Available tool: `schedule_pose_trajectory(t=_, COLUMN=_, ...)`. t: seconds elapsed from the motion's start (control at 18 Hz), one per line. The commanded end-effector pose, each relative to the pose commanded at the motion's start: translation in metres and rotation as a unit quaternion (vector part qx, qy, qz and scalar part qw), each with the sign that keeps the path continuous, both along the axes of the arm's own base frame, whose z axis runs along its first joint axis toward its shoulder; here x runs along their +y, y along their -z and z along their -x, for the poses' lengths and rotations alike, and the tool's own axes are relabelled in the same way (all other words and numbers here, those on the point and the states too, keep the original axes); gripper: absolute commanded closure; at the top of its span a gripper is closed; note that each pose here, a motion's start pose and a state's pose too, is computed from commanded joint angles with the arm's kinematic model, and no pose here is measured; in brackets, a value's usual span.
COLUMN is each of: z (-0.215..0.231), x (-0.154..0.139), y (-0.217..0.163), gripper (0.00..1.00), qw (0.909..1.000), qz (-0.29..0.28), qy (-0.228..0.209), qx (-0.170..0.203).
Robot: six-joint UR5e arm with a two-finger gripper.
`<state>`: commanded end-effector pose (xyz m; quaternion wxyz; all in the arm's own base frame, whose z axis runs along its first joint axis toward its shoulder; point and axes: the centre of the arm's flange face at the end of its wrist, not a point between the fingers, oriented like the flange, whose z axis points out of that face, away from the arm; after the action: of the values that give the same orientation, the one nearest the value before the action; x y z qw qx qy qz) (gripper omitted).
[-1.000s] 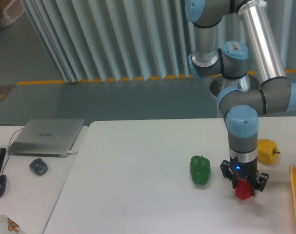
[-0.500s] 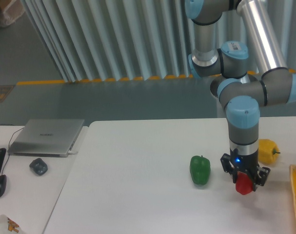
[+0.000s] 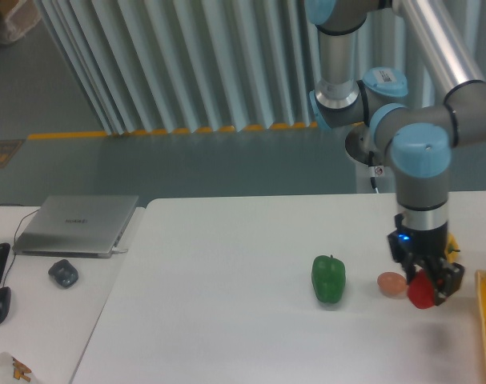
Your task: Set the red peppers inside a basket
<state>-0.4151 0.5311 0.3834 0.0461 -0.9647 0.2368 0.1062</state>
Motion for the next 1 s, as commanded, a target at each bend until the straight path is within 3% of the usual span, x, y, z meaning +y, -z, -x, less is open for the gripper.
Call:
schedule_pose_trajectory(t=0.17, z=0.016, x=-0.007, y=0.002, gripper=0.84, qw=0.9994, qz=0.005, qy=0.031, qx=0.013)
schedule_pose_trajectory(t=0.33, z=0.048, x=-0.023, y=-0.004, gripper=0.82, qw=0.9958, qz=0.012, qy=0.076, qx=0.049)
schedule_pose_trajectory(t=0.5, z=0.064, x=-0.029, y=0.006, gripper=0.79, qw=0.9941, qz=0.041, qy=0.061, qx=0.08)
schedule_pose_trajectory(t=0.78, z=0.076, x=-0.041, y=0.026, gripper=0.76, qw=0.9892, qz=0.098, qy=0.059, qx=0.092)
schedule_pose_trajectory(t=0.83, z=0.076, x=-0.042, y=0.028, gripper=0.69, qw=0.9891, qz=0.099, qy=0.059, qx=0.091)
schedule_pose_trajectory(t=0.89, z=0.076, x=-0.042, y=0.031, gripper=0.52, qw=0.9892, qz=0.101, qy=0.059, qx=0.089)
schedule_pose_trajectory(t=0.94, z=0.077, x=-0.041, y=0.034, gripper=0.42, qw=0.9891, qz=0.103, qy=0.058, qx=0.088)
schedule_pose_trajectory(t=1.0, z=0.078, x=-0.042, y=0.035, gripper=0.24, qw=0.9891, qz=0.104, qy=0.056, qx=0.088)
